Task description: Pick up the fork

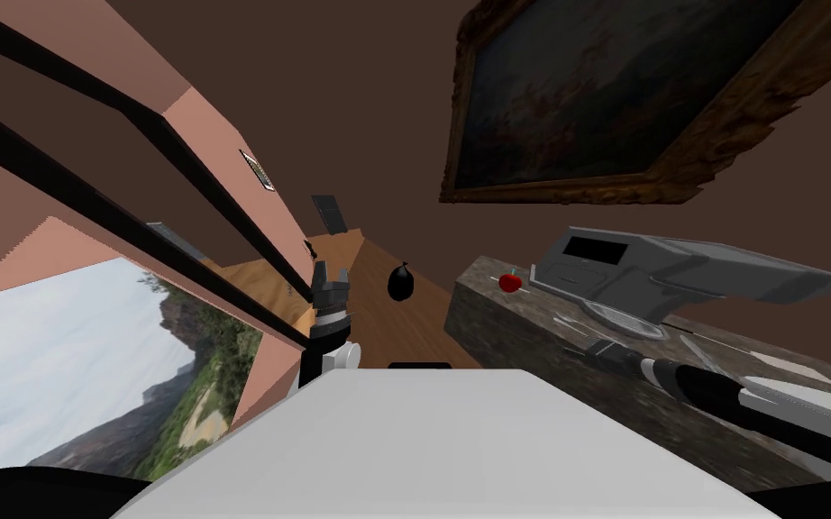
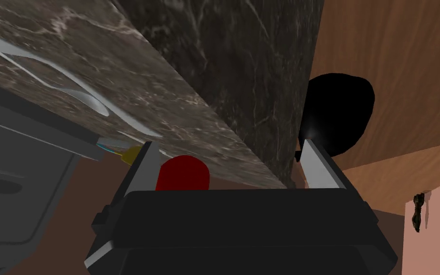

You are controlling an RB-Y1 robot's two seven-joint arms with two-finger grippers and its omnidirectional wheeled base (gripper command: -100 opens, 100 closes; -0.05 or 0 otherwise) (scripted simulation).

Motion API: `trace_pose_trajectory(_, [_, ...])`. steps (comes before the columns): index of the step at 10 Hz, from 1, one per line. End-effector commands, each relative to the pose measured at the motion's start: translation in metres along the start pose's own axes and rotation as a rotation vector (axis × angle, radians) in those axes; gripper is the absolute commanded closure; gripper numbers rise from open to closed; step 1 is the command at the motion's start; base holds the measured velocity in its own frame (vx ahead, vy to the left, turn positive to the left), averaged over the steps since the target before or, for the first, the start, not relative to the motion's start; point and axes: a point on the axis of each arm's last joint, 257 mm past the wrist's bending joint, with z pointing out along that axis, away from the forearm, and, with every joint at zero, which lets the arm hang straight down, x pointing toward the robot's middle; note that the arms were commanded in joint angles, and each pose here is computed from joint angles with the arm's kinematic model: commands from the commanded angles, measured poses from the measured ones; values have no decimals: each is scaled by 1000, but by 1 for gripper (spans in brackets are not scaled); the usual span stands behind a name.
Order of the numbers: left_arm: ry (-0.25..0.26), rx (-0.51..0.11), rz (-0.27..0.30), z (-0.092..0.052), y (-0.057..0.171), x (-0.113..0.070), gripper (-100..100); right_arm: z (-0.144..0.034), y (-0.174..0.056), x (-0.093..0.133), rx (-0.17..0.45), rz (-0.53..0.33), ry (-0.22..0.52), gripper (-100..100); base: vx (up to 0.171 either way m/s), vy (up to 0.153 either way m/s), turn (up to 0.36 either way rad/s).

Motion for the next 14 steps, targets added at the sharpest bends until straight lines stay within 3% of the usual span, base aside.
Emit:
trace_pose_trajectory(1, [0, 0, 0, 0, 0, 0, 0, -20, -10, 36, 0, -65, 102, -100, 158, -17, 116])
trace_pose_trajectory(2, [0, 0, 0, 0, 0, 0, 0, -20, -10, 36, 0, -65, 102, -100, 121, -21, 38])
trace_pose_trajectory(8, [0, 0, 0, 0, 0, 0, 0, -96, -37, 134, -55, -260, 442, -100, 151, -37, 85])
trace_pose_trajectory(10, [0, 0, 0, 0, 0, 0, 0, -94, -37, 130, -51, -256, 432, -100, 73, -39, 18])
trace_pose_trajectory(11, [0, 0, 0, 0, 0, 0, 0, -94, -37, 131, -52, -257, 434, 0, 10, -5, 3])
trace_pose_trajectory(12, [0, 0, 0, 0, 0, 0, 0, -97, -36, 141, -36, -221, 446, -100, -69, -3, 312])
trace_pose_trajectory(14, [0, 0, 0, 0, 0, 0, 0, -101, -35, 157, -12, -167, 465, -100, -140, -13, 313])
